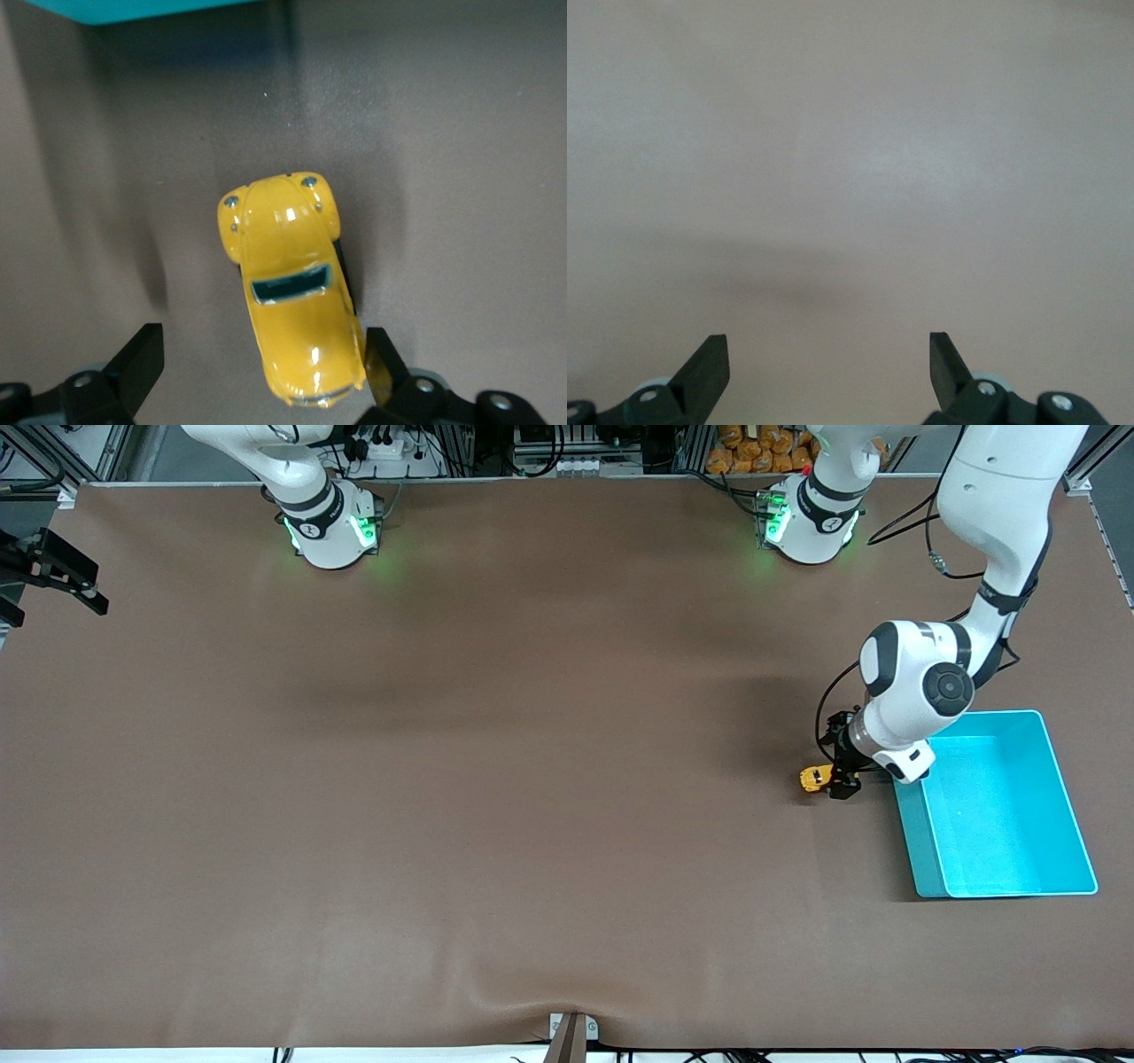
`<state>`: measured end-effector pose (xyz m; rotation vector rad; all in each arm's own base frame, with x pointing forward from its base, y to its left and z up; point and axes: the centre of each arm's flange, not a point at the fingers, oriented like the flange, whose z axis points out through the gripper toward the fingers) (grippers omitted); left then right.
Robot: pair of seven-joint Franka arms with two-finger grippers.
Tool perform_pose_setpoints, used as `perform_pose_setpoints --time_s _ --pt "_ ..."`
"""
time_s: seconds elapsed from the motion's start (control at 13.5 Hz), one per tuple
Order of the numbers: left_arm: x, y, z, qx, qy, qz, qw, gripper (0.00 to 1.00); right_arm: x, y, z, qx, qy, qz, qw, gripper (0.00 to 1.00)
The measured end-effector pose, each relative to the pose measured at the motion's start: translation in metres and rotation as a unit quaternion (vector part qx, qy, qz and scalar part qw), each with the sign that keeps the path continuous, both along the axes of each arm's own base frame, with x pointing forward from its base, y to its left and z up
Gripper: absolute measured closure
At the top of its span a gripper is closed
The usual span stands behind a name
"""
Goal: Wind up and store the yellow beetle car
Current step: 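Lower the left gripper and close it on the yellow car, then lift the car with the left gripper and carry it over the bin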
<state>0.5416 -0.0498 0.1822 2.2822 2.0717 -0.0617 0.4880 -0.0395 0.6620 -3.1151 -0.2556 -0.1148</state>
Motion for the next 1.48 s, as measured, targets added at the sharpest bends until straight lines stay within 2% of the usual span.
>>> perform_pose_setpoints --time_s 0.07,0.3,0.37,0.67,0.96,1.26,1.48 --pt "0.002 0.0 0.0 0.0 -0.006 0.005 1.0 0.07 0.0 0.004 0.001 -0.007 0.0 0.005 1.0 0.0" --pt "0.006 0.002 0.003 0.0 -0.013 0.012 1.0 0.44 0.0 0.026 0.008 -0.024 0.003 0.013 1.0 0.0" --pt "0.006 0.003 0.004 0.0 -0.013 0.013 1.0 0.49 0.002 0.029 0.011 -0.025 0.003 0.012 1.0 0.0" --pt "0.009 0.004 0.009 0.0 -0.018 0.015 1.0 0.49 0.011 0.026 0.009 -0.026 0.005 0.01 1.0 0.0" --pt "0.015 -0.001 0.039 0.001 -0.035 0.007 0.999 0.49 0.016 0.026 0.01 -0.025 0.002 0.009 1.0 0.0" --pt "0.023 -0.041 0.1 0.029 -0.045 -0.071 0.996 0.49 0.021 0.028 0.008 -0.026 0.002 0.012 1.0 0.0" --pt "0.037 -0.035 0.137 0.046 -0.021 -0.154 0.987 0.49 0.022 0.029 0.008 -0.026 0.002 0.013 1.0 0.0"
